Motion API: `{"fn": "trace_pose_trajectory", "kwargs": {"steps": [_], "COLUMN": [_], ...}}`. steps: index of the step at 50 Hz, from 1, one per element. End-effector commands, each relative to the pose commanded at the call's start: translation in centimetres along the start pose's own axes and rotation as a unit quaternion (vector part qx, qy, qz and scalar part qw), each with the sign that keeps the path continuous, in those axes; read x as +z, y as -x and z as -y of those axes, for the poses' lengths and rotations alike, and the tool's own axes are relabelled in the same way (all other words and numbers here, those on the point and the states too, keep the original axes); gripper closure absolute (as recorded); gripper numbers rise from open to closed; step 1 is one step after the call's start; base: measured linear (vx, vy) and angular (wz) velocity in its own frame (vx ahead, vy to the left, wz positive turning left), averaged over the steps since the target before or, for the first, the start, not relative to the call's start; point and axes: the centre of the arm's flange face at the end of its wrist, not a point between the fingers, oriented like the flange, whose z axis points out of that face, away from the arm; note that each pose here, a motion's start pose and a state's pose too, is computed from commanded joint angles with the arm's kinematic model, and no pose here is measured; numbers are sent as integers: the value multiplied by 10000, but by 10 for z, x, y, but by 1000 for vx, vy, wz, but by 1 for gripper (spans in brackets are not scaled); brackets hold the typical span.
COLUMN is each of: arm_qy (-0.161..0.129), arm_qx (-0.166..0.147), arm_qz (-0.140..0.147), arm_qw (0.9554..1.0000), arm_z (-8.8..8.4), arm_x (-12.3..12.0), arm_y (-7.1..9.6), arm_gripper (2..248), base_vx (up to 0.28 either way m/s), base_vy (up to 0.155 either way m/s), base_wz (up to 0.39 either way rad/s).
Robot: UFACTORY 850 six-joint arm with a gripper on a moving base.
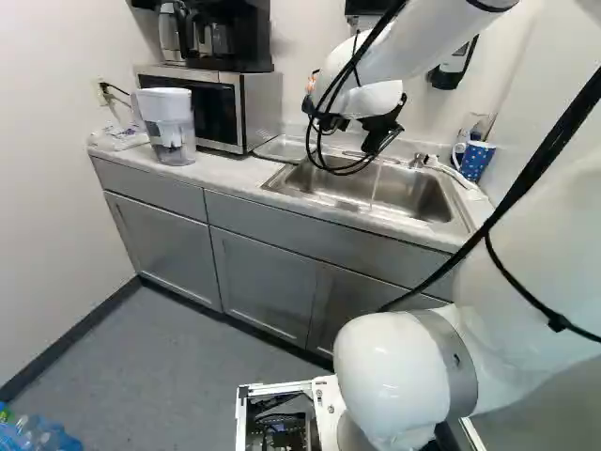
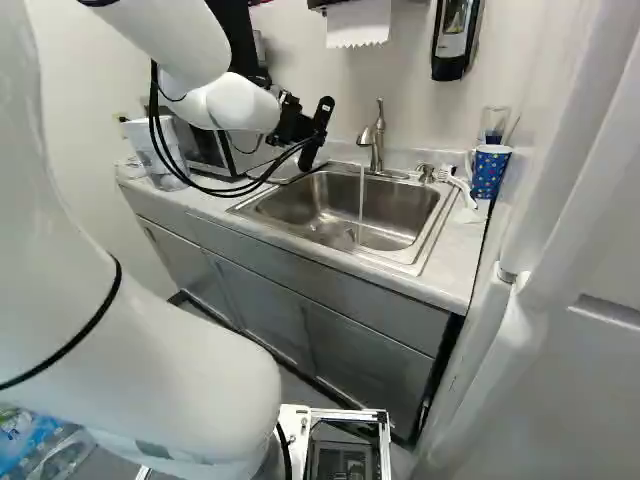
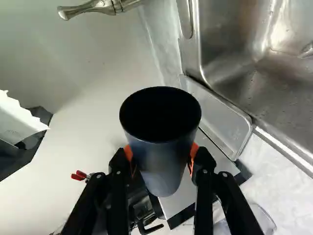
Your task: Rinse the cup and place it in the tray
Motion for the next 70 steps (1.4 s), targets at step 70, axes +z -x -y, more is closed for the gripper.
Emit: {"fn": "trace_pose_trajectory", "kwargs": {"steps": [70], "arm_qy": [0], "arm_qx": [-3474], "arm_qz": [0], "arm_qw": [9377], "arm_z": [0], "arm_x": [0], "arm_y": [0], "arm_gripper": [126], "base_vx": [0], "base_vy": [0], "base_wz": [0]}}
